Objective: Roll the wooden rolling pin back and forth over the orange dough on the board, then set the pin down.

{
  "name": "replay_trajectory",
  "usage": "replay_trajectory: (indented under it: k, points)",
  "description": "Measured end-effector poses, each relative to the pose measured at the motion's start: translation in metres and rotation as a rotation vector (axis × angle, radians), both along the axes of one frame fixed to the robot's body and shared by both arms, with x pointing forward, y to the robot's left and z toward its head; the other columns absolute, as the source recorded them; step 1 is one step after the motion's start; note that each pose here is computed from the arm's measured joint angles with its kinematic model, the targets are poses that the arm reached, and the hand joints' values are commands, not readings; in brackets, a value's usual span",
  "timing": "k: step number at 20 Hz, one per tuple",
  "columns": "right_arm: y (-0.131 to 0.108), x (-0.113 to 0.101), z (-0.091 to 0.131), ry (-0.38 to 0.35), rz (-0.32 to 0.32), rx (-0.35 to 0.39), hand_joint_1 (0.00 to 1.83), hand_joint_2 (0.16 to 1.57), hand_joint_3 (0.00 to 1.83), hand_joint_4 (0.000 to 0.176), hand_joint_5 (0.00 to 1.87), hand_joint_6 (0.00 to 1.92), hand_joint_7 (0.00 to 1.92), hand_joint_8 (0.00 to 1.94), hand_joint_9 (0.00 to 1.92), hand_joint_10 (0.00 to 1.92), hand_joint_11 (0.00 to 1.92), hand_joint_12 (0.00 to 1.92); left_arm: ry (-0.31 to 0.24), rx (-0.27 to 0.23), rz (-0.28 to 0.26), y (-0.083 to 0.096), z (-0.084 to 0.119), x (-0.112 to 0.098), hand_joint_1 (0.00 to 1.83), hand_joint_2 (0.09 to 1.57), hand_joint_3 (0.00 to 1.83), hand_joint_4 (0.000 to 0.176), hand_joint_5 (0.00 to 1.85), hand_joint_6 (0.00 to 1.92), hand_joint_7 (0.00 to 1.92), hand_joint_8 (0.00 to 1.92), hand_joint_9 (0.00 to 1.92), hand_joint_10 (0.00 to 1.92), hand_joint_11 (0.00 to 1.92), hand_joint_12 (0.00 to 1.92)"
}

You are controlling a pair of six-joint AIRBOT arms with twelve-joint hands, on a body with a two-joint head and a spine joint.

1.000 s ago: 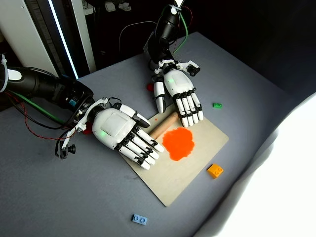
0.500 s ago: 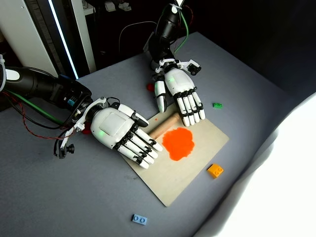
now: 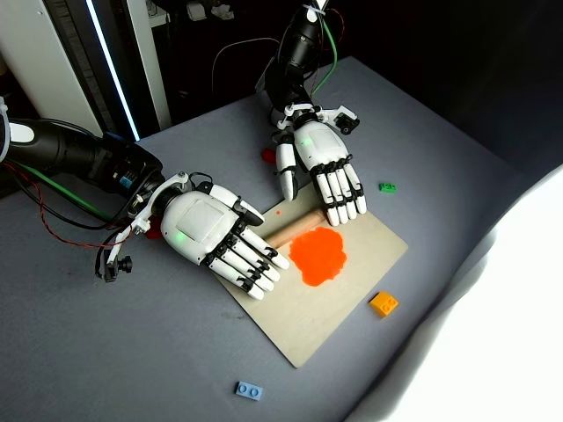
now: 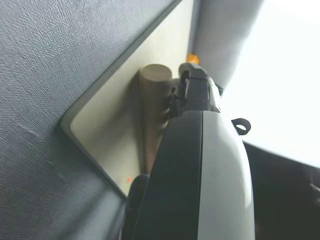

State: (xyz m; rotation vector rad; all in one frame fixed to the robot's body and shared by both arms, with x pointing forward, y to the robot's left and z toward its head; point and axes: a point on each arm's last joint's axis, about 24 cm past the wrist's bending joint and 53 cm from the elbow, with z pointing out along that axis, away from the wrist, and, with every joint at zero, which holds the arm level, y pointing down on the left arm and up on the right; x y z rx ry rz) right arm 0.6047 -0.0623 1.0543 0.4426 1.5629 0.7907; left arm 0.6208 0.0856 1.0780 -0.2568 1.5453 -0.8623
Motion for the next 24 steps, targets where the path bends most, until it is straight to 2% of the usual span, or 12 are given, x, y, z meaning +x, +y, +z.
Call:
replay_trajectory:
  k: [6,7,9,12,15,19,23,24]
  points:
    - [0.0,0.0,0.0,0.0,-0.002,0.001,0.0,1.4,0.0,0.0,0.23,0.0,0.28,0.0,0.21,0.0,0.0,0.45,-0.003,-0.002,0.0,0.001,0.004,0.003,0.0,1.46,0.0,0.0,0.15,0.0,0.22,0.0,0.17,0.0,0.0,0.32]
    - [0.0,0.001,0.002,-0.002,-0.002,0.003,0.0,1.39,0.0,0.0,0.26,0.01,0.31,0.01,0.25,0.02,0.0,0.56,-0.003,-0.004,0.0,0.001,0.004,0.003,0.0,1.46,0.0,0.0,0.14,0.0,0.23,0.0,0.18,0.01,0.0,0.32]
    - [0.0,0.003,0.007,-0.014,-0.002,0.007,0.0,1.39,0.0,0.0,0.24,0.0,0.26,0.0,0.2,0.0,0.0,0.59,-0.002,-0.006,-0.001,0.001,0.004,0.003,0.0,1.47,0.0,0.0,0.14,0.01,0.22,0.0,0.19,0.01,0.0,0.27]
    - [0.002,0.003,0.009,-0.023,0.003,0.008,0.0,1.39,0.0,0.0,0.25,0.0,0.28,0.01,0.22,0.01,0.0,0.63,0.001,-0.006,-0.001,0.001,0.004,0.003,0.0,1.46,0.0,0.0,0.17,0.01,0.23,0.0,0.21,0.01,0.0,0.44]
    - [0.002,0.004,0.011,-0.025,0.001,0.011,0.0,1.4,0.0,0.0,0.29,0.02,0.32,0.01,0.25,0.02,0.0,0.7,0.005,-0.007,-0.005,0.0,0.005,0.005,0.0,1.45,0.0,0.0,0.18,0.01,0.22,0.01,0.19,0.01,0.0,0.39]
    - [0.003,0.006,0.017,-0.042,0.002,0.018,0.0,1.38,0.0,0.0,0.27,0.01,0.32,0.0,0.24,0.01,0.0,0.57,-0.001,0.0,-0.021,-0.002,0.02,0.014,0.0,1.46,0.0,0.0,0.19,0.01,0.24,0.0,0.2,0.01,0.0,0.37]
    - [0.002,0.009,0.021,-0.044,-0.006,0.026,0.0,1.38,0.0,0.0,0.27,0.01,0.31,0.0,0.24,0.01,0.0,0.55,0.0,0.025,-0.042,-0.003,0.035,0.022,0.0,1.46,0.0,0.0,0.19,0.01,0.24,0.0,0.2,0.0,0.0,0.38]
    - [0.001,0.011,0.025,-0.052,-0.01,0.031,0.0,1.38,0.0,0.0,0.26,0.0,0.3,0.0,0.23,0.0,0.0,0.5,0.004,0.036,-0.053,-0.004,0.037,0.024,0.0,1.47,0.0,0.0,0.17,0.01,0.24,0.0,0.18,0.01,0.0,0.31]
